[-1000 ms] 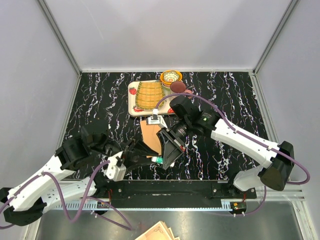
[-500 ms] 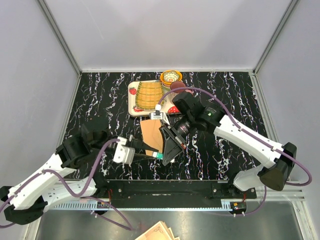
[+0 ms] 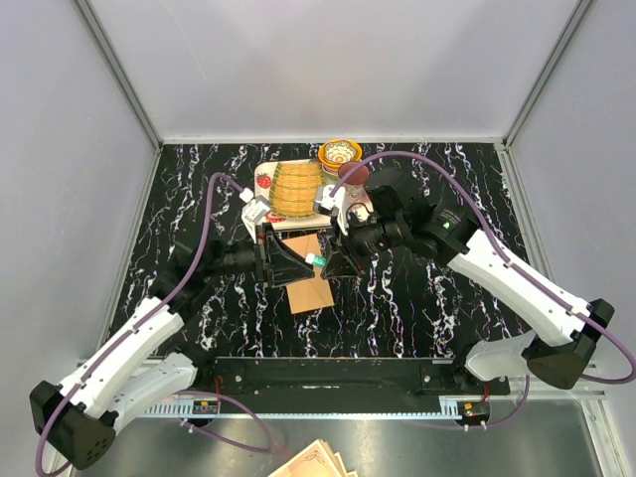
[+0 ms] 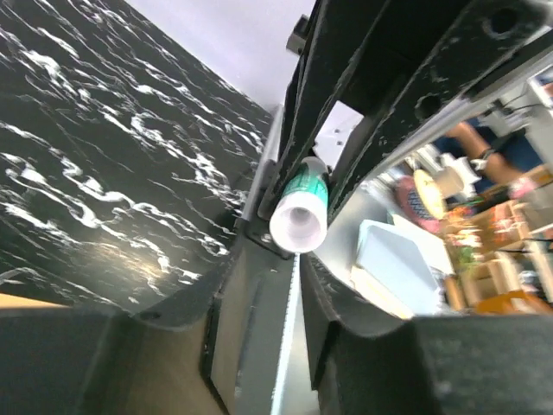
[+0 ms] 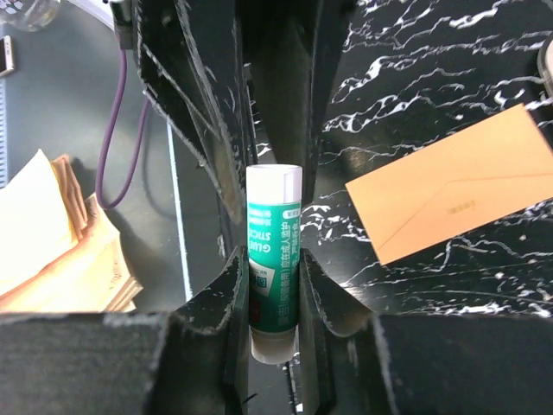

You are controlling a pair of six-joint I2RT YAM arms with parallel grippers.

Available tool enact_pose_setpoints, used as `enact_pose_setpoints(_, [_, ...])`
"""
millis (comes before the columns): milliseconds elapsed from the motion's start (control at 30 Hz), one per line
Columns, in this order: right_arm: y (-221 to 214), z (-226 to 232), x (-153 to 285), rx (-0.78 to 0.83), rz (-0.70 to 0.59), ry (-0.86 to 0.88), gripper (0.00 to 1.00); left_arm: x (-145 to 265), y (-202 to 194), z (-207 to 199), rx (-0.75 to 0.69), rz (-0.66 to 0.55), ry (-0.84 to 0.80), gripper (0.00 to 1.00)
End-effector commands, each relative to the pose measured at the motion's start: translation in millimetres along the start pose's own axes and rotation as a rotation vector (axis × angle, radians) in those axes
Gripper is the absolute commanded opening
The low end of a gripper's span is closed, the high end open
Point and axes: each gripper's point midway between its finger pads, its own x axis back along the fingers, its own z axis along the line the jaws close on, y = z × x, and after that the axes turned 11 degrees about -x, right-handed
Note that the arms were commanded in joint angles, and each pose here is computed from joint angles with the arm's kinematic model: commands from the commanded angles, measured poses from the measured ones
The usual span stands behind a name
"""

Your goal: Place the letter into the envelope and seal it

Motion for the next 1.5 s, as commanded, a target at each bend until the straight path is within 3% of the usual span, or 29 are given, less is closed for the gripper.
enact_pose_setpoints(0, [38.7,8.9,20.8,0.213,-0.131,-0.018,0.0,8.2,38.7,-45.6,-0.049,-0.14,-0.184,0.43])
enact_pose_setpoints(33, [36.9,11.3,20.7,0.227,-0.126,-0.006,0.0,9.7,40.6,-51.3,-0.138,-0.149,-0.208,0.48])
enact_pose_setpoints(100, [33.5,12.2,20.5,0.234,-0.122,0.001,0.0,13.2,40.6,-55.3,-0.178,-0.147,-0.206,0.57])
enact_pose_setpoints(300, [23.6,16.4,19.6,0.322,-0.116,-0.005,0.0,13.8,31.7,-42.5,0.0,-0.129,-0.133,0.61])
enact_pose_setpoints(467, [19.1,25.8,13.0,0.419,-0.1,-0.024,0.0,8.9,40.4,-33.1,0.046,-0.152,-0.09,0.62])
enact_pose_setpoints(700, [16.9,24.3,4.9,0.444,-0.078,-0.064,0.0,2.7,36.8,-27.2,0.103,-0.145,-0.098,0.54])
enact_pose_setpoints(1067, [19.9,11.3,-7.9,0.462,-0.037,-0.158,0.0,-6.9,21.6,-12.1,0.217,-0.109,-0.051,0.31])
enact_pose_setpoints(1267, [22.3,4.8,-8.1,0.444,-0.031,-0.196,0.0,-8.7,14.8,-8.0,0.249,-0.097,-0.04,0.41])
enact_pose_setpoints(1467, [19.6,3.0,-5.0,0.441,-0.031,-0.21,0.0,-4.0,8.8,-10.3,0.243,-0.078,-0.04,0.42])
